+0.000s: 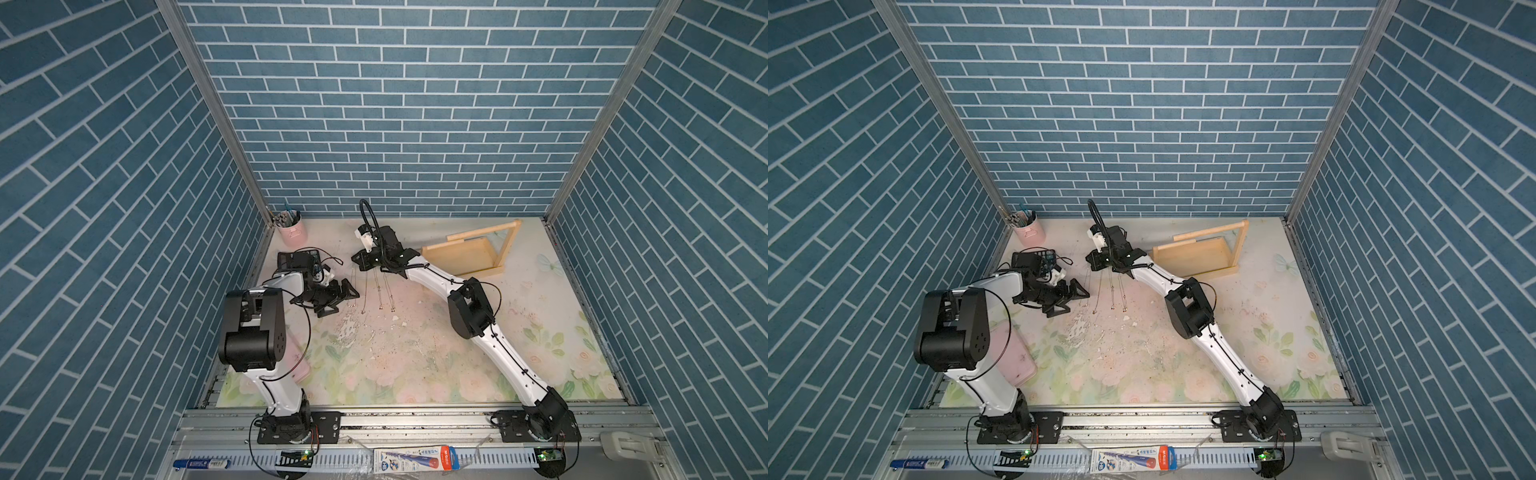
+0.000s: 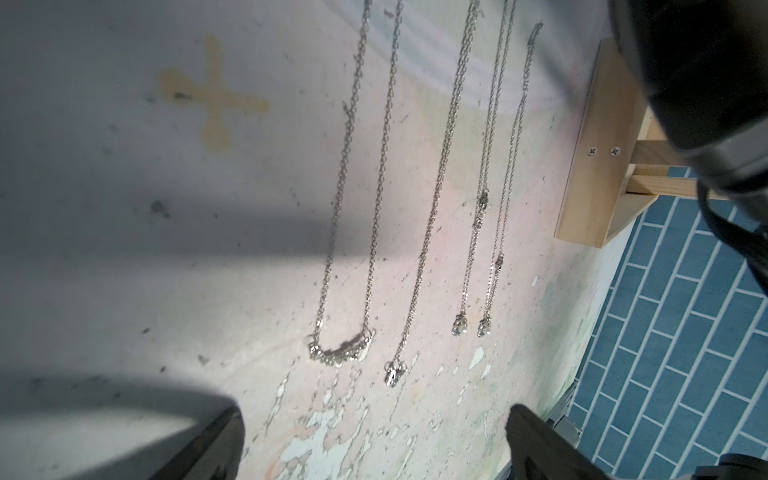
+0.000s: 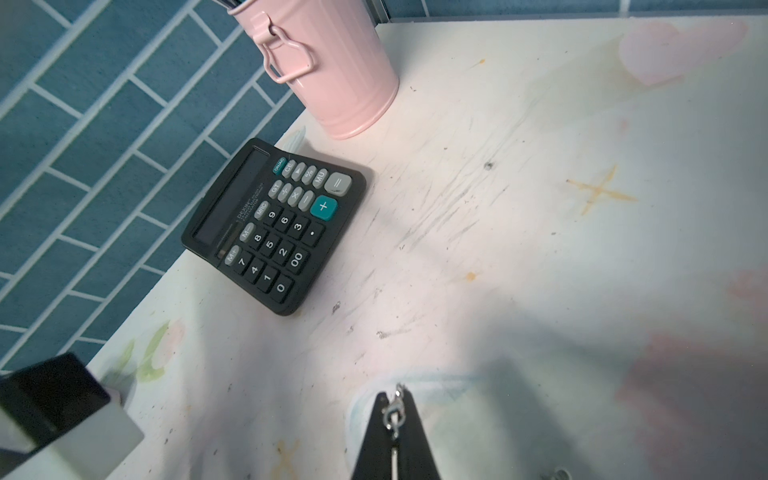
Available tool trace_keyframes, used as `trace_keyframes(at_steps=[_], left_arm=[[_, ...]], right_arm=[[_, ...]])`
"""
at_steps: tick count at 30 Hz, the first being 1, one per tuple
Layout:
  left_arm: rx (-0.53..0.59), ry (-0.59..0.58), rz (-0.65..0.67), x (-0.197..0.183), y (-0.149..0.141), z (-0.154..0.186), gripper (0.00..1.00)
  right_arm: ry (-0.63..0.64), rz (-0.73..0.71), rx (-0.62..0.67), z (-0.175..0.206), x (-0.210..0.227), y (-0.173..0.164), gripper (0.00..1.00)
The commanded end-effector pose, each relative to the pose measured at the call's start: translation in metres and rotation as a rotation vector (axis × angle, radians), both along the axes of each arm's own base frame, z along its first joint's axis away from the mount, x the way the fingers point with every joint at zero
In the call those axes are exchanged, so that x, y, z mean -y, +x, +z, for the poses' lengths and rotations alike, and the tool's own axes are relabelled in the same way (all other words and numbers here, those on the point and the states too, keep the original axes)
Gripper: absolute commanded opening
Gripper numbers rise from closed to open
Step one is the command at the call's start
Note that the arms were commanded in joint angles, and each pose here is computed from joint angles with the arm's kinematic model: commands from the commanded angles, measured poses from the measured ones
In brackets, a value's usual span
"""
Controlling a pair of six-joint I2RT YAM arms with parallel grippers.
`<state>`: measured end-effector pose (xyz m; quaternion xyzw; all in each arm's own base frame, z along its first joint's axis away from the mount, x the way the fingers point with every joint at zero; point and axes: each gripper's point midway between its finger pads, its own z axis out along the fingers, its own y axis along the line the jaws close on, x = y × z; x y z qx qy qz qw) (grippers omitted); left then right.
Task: Take the necklace off the jewelry display stand
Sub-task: Place the necklace at the center of the board.
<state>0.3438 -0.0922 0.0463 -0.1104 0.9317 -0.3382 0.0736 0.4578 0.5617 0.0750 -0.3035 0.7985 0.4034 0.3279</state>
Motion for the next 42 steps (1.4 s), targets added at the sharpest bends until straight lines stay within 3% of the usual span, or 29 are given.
trace_keyframes(at_steps=[1, 35, 42], left_arm=[[0.009, -0.004, -0.009, 0.001, -0.002, 0.004, 0.99], [0.011, -0.008, -0.009, 0.002, -0.002, 0.005, 0.99], [0.072, -0.098, 0.002, 0.011, 0.006, 0.024, 0.99]], right_arm=[[0.010, -0.023, 0.015, -0.001, 0.000, 0.008, 0.00], [0.020, -0.050, -0.033, -0.011, 0.002, 0.011, 0.18], [0.028, -0.046, -0.029, 0.004, 0.001, 0.010, 0.24]])
